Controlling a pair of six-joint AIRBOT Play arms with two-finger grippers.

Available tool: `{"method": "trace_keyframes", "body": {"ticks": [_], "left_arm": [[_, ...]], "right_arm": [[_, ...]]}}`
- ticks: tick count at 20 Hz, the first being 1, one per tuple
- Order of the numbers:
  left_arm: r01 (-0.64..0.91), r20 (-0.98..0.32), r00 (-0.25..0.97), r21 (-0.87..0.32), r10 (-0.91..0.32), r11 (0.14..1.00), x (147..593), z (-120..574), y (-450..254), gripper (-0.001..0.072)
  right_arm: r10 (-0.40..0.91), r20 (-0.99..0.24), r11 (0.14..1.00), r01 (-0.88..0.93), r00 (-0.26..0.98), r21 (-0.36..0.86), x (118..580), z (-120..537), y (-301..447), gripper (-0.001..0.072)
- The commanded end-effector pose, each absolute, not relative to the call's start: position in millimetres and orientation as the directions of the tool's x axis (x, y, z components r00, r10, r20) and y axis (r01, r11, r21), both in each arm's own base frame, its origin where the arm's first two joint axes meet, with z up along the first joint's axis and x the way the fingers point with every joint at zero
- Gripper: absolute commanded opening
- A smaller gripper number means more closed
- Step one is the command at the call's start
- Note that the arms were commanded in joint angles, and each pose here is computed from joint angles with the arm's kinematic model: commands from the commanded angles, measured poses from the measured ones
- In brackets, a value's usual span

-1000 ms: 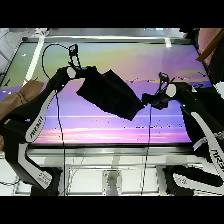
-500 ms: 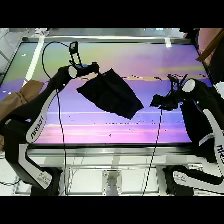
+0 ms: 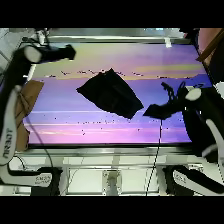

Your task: Fold the clothes and pants, and hang the long-sleeved shirts on hangers.

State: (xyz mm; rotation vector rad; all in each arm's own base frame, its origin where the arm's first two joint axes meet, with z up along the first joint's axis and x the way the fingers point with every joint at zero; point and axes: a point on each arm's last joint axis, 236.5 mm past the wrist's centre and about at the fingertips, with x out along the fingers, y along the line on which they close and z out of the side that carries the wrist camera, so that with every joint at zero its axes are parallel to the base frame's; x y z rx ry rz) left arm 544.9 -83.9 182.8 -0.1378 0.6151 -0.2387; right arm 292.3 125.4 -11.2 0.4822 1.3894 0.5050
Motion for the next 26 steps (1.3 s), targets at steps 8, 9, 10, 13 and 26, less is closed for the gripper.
{"method": "trace_keyframes", "body": {"ticks": [8,9,10,13,26], "left_arm": [[0.122,-0.710,0.673,-0.167,-0.205,0.978,457.3,202.2,-30.8,0.0702],[0.129,-0.713,0.667,-0.172,-0.214,0.977,456.6,199.8,-35.1,0.0702],[0.132,-0.719,0.660,-0.177,-0.220,0.975,455.7,196.1,-38.0,0.0701],[0.140,-0.738,0.635,-0.182,-0.230,0.973,452.5,184.1,-43.8,0.0701],[0.137,-0.756,0.613,-0.187,-0.231,0.973,450.0,172.0,-44.9,0.0701]], "right_arm": [[0.655,-0.590,0.594,0.162,0.472,0.788,333.9,-38.1,157.5,0.0700],[0.665,-0.600,0.601,0.160,0.444,0.783,335.3,-44.7,166.9,0.0700],[0.671,-0.612,0.607,0.164,0.418,0.778,337.3,-52.7,174.3,0.0700],[0.679,-0.631,0.618,0.173,0.374,0.767,348.7,-69.0,187.2,0.0698],[0.628,-0.665,0.655,0.186,0.404,0.732,399.8,-82.1,169.3,0.0696]]}}
